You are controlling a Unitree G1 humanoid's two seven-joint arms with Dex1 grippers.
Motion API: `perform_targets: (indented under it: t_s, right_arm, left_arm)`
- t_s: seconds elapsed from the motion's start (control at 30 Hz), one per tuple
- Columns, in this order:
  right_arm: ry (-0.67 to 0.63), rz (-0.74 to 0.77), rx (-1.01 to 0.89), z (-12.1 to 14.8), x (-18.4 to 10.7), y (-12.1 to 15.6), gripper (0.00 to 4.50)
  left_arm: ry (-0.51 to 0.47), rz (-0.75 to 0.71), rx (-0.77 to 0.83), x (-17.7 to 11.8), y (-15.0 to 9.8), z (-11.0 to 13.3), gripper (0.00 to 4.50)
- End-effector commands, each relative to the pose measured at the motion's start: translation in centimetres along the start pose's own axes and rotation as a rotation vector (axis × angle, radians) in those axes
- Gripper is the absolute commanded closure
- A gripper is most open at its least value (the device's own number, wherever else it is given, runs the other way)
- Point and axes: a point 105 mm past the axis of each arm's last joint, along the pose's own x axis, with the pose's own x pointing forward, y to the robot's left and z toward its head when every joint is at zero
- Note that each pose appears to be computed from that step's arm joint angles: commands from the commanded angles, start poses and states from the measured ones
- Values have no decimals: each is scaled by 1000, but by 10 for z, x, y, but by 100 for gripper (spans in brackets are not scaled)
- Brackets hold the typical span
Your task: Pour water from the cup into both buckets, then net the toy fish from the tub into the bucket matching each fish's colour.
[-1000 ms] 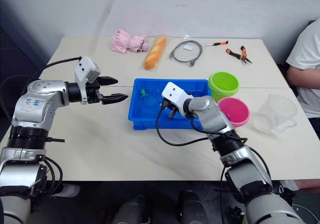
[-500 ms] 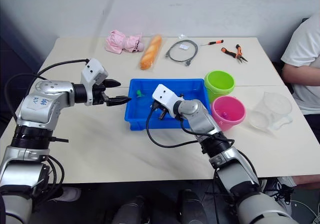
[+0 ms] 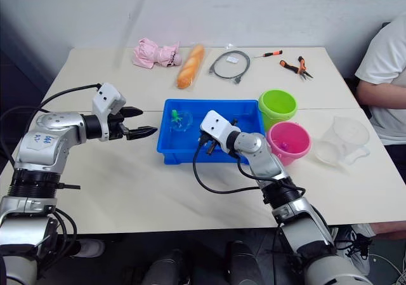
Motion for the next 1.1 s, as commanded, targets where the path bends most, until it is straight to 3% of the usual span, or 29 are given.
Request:
perform_targets:
  t_s: [0.03, 0.53, 0.8, 1.1]
  right_arm:
    - [-55, -14, -11, 16, -13, -9, 450]
    - [-48, -49, 86, 9, -74, -19, 450]
    - [-45, -88, 174, 7, -126, -23, 450]
    - [19, -291, 178, -9, -174, -47, 450]
  left_arm:
    - [-37, 21, 19, -9, 7, 8, 4]
    - [-110, -73, 22, -7, -3, 12, 4]
    - [-271, -201, 106, 1, -26, 42, 4]
    - [-369, -232, 102, 23, -39, 56, 4]
